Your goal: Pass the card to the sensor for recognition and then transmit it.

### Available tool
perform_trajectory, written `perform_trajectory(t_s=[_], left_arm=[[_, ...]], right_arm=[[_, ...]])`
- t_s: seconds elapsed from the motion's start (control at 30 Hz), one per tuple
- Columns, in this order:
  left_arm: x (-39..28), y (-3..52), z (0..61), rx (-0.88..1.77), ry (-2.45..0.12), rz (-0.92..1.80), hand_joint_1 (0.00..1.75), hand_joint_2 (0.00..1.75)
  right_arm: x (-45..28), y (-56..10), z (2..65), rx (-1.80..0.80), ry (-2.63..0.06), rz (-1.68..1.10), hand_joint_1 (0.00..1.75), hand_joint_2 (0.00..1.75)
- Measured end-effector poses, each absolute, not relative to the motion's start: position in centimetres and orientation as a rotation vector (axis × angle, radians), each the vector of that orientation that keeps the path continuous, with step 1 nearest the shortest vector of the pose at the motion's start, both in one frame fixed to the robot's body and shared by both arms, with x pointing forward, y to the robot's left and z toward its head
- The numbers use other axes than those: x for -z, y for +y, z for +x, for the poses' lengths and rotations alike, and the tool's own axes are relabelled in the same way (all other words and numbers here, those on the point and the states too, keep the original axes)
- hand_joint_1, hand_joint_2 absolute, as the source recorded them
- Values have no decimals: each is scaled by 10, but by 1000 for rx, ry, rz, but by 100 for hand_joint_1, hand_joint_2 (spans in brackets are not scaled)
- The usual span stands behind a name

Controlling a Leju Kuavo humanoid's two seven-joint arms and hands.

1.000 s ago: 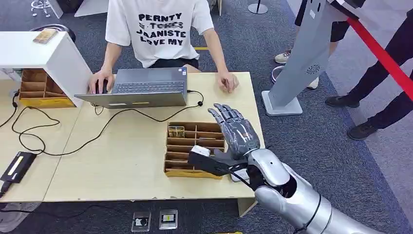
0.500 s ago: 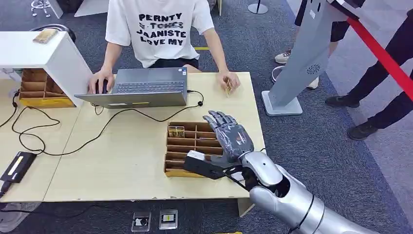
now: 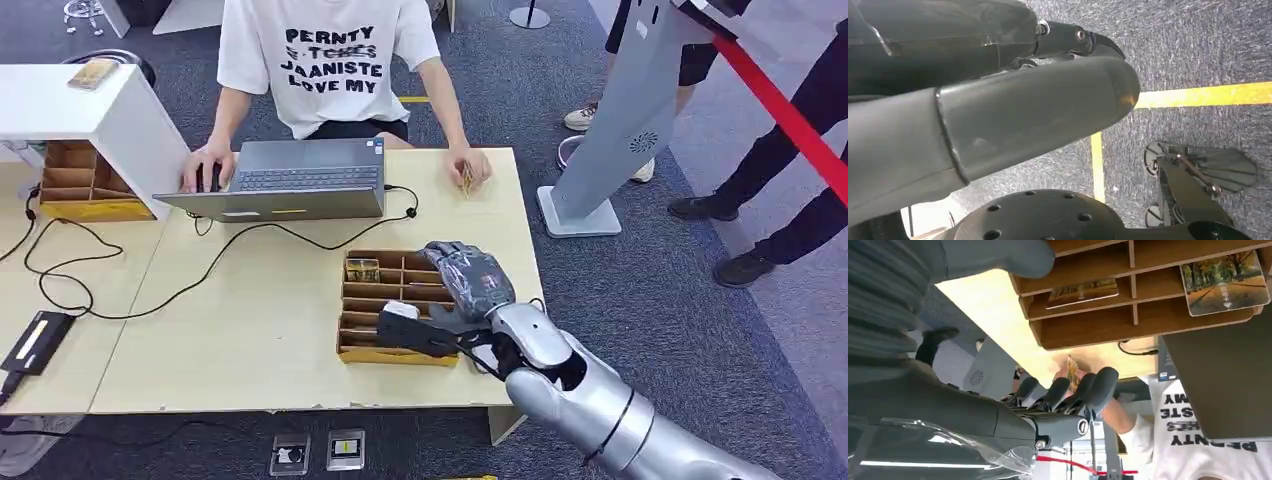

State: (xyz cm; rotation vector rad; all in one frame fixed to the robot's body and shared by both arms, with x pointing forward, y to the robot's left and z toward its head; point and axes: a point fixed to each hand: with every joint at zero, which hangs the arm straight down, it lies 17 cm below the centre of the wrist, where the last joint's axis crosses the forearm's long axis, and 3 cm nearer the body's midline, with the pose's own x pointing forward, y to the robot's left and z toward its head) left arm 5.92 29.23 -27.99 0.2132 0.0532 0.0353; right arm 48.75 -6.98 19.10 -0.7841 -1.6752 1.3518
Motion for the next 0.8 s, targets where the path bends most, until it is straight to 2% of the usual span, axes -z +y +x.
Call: perform_trajectory(t_s=[0.03,0.13,0.23,0.33,0.43,0.57,0.7,0.8], left_arm=[[280,292,59,-35,53,213,0,0],[280,292,59,-35,53,213,0,0],[280,292,59,-35,53,213,0,0],[280,292,59,-36,54,213,0,0],[280,292,59,-36,54,213,0,0],[280,292,59,-37,54,213,0,0],[280,292,59,-38,54,213,0,0],[280,292,59,-38,54,212,0,0]], right_arm=[[-191,-70,489,-1349,-1674,-783,51,175],[-189,-70,491,-1347,-1671,-778,58,175],[-188,-71,494,-1338,-1667,-777,49,175],[-185,-73,499,-1338,-1653,-781,54,175],[-181,-75,501,-1337,-1641,-779,45,175],[-177,-79,505,-1334,-1624,-782,45,175],[-174,-83,509,-1334,-1608,-790,52,175],[-172,-86,512,-1329,-1595,-793,49,175]])
